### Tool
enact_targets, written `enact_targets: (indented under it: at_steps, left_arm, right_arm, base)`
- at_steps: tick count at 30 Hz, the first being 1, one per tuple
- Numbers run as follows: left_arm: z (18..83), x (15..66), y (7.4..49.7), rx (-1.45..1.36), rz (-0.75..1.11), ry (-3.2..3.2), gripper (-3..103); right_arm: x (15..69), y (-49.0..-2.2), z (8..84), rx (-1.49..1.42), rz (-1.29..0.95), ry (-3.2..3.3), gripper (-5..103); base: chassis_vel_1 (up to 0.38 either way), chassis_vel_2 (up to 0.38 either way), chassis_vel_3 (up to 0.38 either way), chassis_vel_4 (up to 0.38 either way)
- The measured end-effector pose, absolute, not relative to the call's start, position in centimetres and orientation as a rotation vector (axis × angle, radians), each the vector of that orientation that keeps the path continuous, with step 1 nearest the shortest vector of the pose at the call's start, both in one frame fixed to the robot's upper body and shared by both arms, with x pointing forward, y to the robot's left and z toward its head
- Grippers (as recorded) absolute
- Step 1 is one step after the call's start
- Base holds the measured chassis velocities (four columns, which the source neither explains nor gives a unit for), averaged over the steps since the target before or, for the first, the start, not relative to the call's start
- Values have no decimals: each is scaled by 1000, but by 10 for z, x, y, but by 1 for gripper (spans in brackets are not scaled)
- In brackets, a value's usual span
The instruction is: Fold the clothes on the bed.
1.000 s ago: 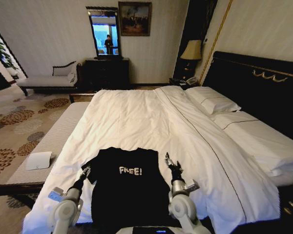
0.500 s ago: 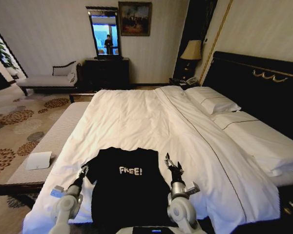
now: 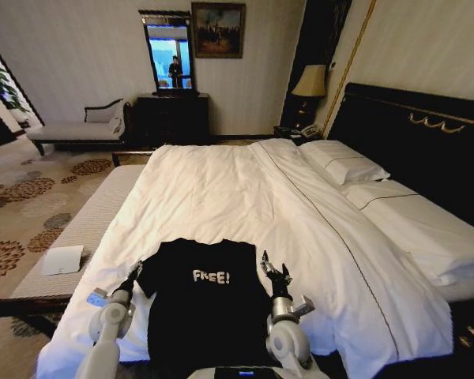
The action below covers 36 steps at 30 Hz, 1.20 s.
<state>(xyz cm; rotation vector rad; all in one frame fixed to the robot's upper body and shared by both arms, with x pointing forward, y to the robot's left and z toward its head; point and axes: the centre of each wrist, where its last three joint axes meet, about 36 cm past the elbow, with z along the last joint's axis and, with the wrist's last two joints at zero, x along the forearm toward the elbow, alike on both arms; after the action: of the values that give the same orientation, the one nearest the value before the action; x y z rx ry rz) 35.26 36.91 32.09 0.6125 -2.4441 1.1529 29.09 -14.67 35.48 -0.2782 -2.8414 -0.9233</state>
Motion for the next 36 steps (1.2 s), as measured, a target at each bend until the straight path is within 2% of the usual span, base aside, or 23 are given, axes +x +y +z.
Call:
enact_targets:
  at_steps: [2, 3, 5, 7, 10, 11, 13, 16, 19, 25, 29, 32, 36]
  left_arm:
    - [319, 354, 369, 614, 1152, -2442, 59]
    - [319, 354, 369, 614, 1152, -2442, 59]
    - [318, 355, 368, 613, 1152, -2442, 48]
    - [318, 355, 368, 610, 1153, -2443, 48]
    - [321, 355, 369, 607, 1153, -2449, 32]
    - [321, 355, 369, 607, 1153, -2449, 32]
    - [322, 354, 369, 605, 1152, -2451, 21]
    - [323, 353, 370, 605, 1146, -2449, 16]
    - [324, 351, 372, 605, 1132, -2450, 2]
    - [330, 349, 374, 602, 1127, -2467, 0]
    - [363, 344, 364, 531, 1157, -2527, 0]
    - [396, 332, 328, 388, 1133, -2583, 0]
    - [406, 329, 290, 288, 1087, -2604, 0]
  right_arm:
    - [291, -148, 353, -289, -914, -2837, 100]
    - [291, -148, 353, -289, -914, -2837, 100]
    - [290, -149, 352, -304, -907, -2832, 100]
    - [290, -150, 351, -308, -905, -2830, 100]
    - [290, -151, 351, -318, -900, -2826, 100]
    - [290, -151, 351, -318, -900, -2826, 100]
    - [291, -151, 351, -321, -900, -2826, 100]
    - [292, -151, 351, -323, -896, -2827, 100]
    - [292, -151, 349, -327, -889, -2826, 100]
    - [292, -153, 349, -337, -884, -2827, 100]
    - [293, -155, 349, -352, -879, -2828, 100]
    - [295, -157, 349, -357, -876, -2831, 100]
    - [297, -156, 347, -360, -878, -2827, 100]
  base:
    - [0, 0, 0, 0]
    - [0, 0, 0, 0]
    - [0, 0, 0, 0]
    - [0, 0, 0, 0]
    - [0, 0, 0, 0]
    - [0, 0, 0, 0]
    - [0, 0, 0, 0]
    - [0, 0, 0, 0]
    - [0, 0, 0, 0]
    - [0, 0, 0, 0]
    - [0, 0, 0, 0]
    - [0, 0, 0, 0]
    - [0, 0, 0, 0]
